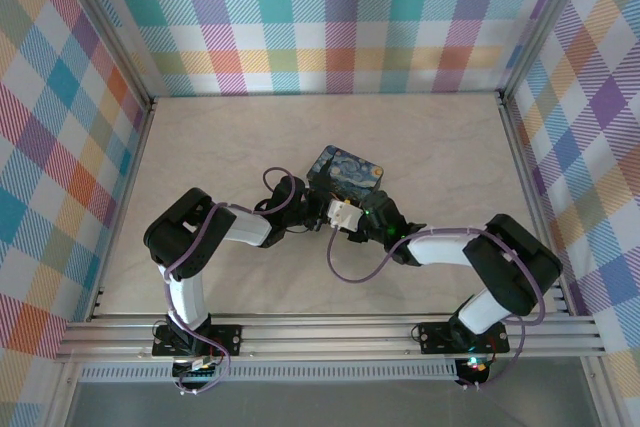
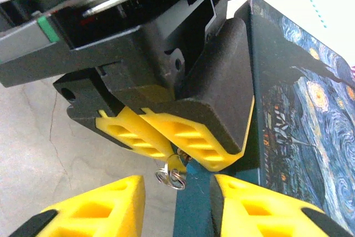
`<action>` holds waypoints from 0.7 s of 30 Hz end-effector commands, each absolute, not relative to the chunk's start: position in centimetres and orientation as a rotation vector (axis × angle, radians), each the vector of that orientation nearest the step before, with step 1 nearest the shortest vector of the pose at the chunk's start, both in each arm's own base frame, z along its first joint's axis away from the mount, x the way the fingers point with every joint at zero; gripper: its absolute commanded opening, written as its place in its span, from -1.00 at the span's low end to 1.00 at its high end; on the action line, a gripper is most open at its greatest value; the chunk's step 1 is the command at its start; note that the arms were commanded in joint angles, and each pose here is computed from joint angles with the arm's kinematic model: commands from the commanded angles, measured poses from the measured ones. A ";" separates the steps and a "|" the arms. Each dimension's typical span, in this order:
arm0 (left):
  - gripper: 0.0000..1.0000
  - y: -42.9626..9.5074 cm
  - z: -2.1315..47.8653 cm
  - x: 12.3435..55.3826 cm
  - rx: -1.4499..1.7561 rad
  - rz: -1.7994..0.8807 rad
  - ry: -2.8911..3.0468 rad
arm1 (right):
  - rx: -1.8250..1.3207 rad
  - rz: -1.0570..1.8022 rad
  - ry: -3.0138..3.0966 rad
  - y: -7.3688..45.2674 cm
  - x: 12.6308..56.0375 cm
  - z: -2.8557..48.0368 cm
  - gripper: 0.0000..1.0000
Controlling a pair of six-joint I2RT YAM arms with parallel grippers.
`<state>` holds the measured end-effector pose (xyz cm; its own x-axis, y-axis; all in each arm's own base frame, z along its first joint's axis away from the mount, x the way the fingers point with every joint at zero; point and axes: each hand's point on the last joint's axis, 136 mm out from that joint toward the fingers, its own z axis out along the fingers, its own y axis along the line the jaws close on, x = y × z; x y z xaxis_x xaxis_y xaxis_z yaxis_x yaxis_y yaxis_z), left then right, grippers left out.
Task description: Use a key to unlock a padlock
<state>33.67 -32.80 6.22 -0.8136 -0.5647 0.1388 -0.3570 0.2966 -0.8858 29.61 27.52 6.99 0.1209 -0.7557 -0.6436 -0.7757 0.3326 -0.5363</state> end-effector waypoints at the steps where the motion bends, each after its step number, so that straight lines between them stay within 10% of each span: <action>1: -1.00 -32.9 7.4 33.9 -0.862 -1.556 2.355 | -1.379 0.036 1.588 28.5 30.3 8.2 -0.36; 21: -1.00 -33.0 7.3 33.8 -0.862 -1.558 2.358 | -1.314 0.029 1.601 28.5 31.0 8.9 -1.00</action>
